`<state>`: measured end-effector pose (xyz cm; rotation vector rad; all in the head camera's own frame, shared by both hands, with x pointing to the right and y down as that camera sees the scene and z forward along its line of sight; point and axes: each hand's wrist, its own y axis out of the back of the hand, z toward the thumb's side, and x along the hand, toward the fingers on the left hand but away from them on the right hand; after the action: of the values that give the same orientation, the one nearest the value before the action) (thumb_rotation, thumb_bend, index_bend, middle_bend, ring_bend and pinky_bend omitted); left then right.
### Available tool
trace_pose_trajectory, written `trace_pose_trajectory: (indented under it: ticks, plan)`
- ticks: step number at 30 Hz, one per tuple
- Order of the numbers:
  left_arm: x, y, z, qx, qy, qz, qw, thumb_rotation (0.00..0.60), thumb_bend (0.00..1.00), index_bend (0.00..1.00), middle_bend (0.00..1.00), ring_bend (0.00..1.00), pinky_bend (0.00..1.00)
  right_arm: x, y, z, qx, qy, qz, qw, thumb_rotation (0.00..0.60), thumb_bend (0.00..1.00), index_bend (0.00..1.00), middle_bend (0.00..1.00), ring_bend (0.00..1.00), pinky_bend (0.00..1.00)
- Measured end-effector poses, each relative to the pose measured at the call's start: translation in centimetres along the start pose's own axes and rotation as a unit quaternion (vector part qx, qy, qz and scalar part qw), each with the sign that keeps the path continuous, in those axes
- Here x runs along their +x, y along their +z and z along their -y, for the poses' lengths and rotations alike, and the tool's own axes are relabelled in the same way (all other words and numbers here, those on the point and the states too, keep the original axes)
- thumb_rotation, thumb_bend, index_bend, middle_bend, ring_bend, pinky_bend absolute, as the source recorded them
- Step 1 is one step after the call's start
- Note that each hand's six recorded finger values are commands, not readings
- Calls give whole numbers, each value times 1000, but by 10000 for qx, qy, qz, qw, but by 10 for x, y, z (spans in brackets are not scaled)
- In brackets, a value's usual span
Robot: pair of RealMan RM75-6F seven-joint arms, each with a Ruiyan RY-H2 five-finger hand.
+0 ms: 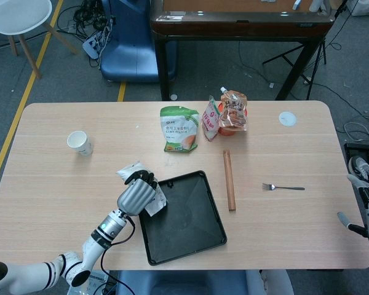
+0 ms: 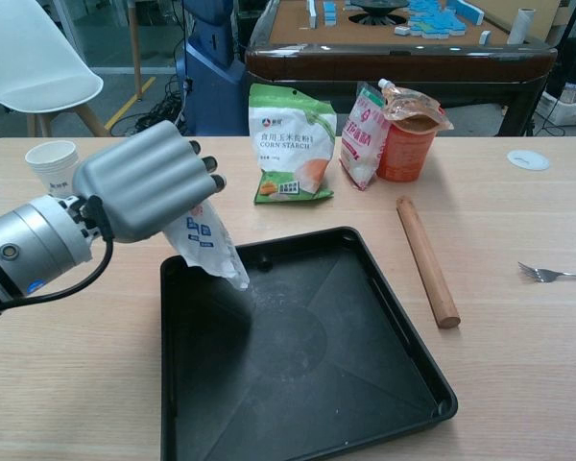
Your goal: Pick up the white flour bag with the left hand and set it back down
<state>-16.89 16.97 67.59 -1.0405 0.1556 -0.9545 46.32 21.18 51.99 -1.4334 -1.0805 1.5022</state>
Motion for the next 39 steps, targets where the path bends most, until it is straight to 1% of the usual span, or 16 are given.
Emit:
trace_pose_trajectory:
  ticks: [5,11,14,16,20,23,26,27,29,30,32,33,35,36,38,39]
  plan:
    - [1,0,2,-164,-193,-12,9997,600,211,636,810,771,744,0,-1,1,5,21,26,10000,600,174,192,282,205,218]
    - [7,-3,3,-1083,-242,-92,9938,600,210,637,817,771,744,0,-3,1,8,18,57,10000,600,174,192,282,205,218]
    - [12,-7,6,-1674,-260,-190,9854,600,211,639,818,770,744,0,-3,1,10,18,65,10000,600,175,192,282,205,218]
    - [16,-11,9,-2105,-284,-290,9768,600,211,639,818,769,744,0,-3,1,8,26,68,10000,600,174,192,282,205,218]
    - [25,-19,18,-2914,-385,-521,9544,600,210,639,820,769,744,0,-4,1,10,21,82,10000,600,174,192,282,205,218]
    - [31,-26,27,-3506,-543,-748,9319,600,211,637,821,768,744,1,-5,1,12,24,109,9999,600,174,192,282,205,218]
    - [38,-35,38,-4215,-755,-1060,8974,600,210,636,821,765,744,1,-5,1,8,28,113,9999,600,174,192,282,205,218]
    - [41,-39,43,-4496,-828,-1198,8813,600,211,636,821,764,744,1,-5,1,7,29,113,9999,600,174,192,282,204,218]
    - [45,-44,51,-4865,-931,-1394,8574,600,210,635,821,761,744,1,-5,1,8,33,111,9999,600,174,192,282,204,218]
    - [47,-46,55,-5076,-998,-1505,8424,600,210,636,821,760,744,1,-5,1,7,33,110,9999,600,174,192,282,205,218]
    - [49,-48,62,-5359,-1091,-1650,8208,600,210,635,820,758,744,1,-5,1,4,34,111,9999,600,174,192,282,204,218]
    - [51,-48,66,-5552,-1149,-1739,8052,600,211,635,820,757,744,1,-5,1,5,38,115,9999,600,174,192,282,204,218]
    - [52,-48,71,-5847,-1237,-1832,7805,600,211,635,818,754,744,1,-6,2,9,43,125,9999,600,174,192,282,205,218]
    - [52,-47,75,-6039,-1306,-1886,7634,600,210,633,817,754,744,1,-6,2,9,48,131,9999,600,174,192,282,205,218]
    - [52,-46,81,-6321,-1433,-1964,7357,600,210,628,814,754,743,1,-6,2,12,50,136,9999,600,174,192,282,204,218]
    - [52,-45,85,-6511,-1519,-2013,7158,600,210,626,812,753,743,1,-6,2,14,50,135,9999,600,175,192,282,204,218]
